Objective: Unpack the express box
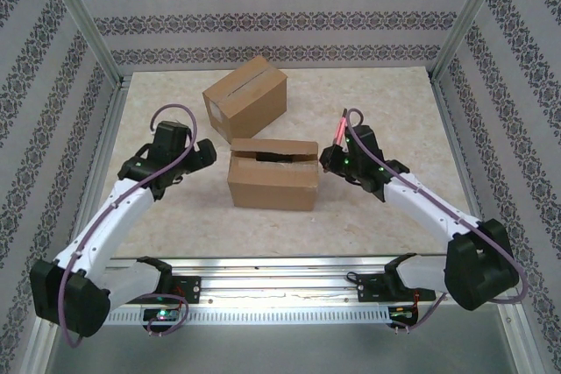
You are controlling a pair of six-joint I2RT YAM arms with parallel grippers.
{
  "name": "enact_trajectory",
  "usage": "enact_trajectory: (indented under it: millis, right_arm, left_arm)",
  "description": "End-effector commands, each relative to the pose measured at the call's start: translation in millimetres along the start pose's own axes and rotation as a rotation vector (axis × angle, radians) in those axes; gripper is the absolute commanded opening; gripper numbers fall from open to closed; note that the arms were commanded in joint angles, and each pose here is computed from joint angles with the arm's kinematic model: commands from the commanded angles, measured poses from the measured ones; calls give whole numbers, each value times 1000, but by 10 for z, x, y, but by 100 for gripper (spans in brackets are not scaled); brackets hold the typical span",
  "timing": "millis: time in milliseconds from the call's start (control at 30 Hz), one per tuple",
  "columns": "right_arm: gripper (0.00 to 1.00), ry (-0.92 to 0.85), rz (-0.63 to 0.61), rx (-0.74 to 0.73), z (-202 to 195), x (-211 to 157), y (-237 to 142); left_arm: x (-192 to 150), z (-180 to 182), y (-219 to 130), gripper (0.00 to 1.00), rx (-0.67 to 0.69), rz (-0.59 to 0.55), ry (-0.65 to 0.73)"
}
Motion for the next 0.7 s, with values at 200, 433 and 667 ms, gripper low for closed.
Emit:
enact_trajectory:
  millis: [200, 433, 667]
  right_arm:
    - [0, 1, -23, 1, -129, -113, -102]
    - [0, 18, -19, 3, -191, -198, -102]
    - [0, 38, 12, 40, -150, -366, -90]
  left_arm:
    - [338, -564, -321, 100, -459, -73, 11]
    - [377, -816, 104, 100, -485, -20, 55]
    - [166, -859, 370, 100, -434, 94, 70]
Point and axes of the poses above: each hand's point on the last joint's axis, 136 mm out from that joint toward the fingers, its own y axis out along the fingers, its own z axis along the line the jaws close on, x = y × z, the point moved 9 cm from there along -y, back along the fingers, and after that the axes turned 5 degrees about -y, right-handed, at the moved point
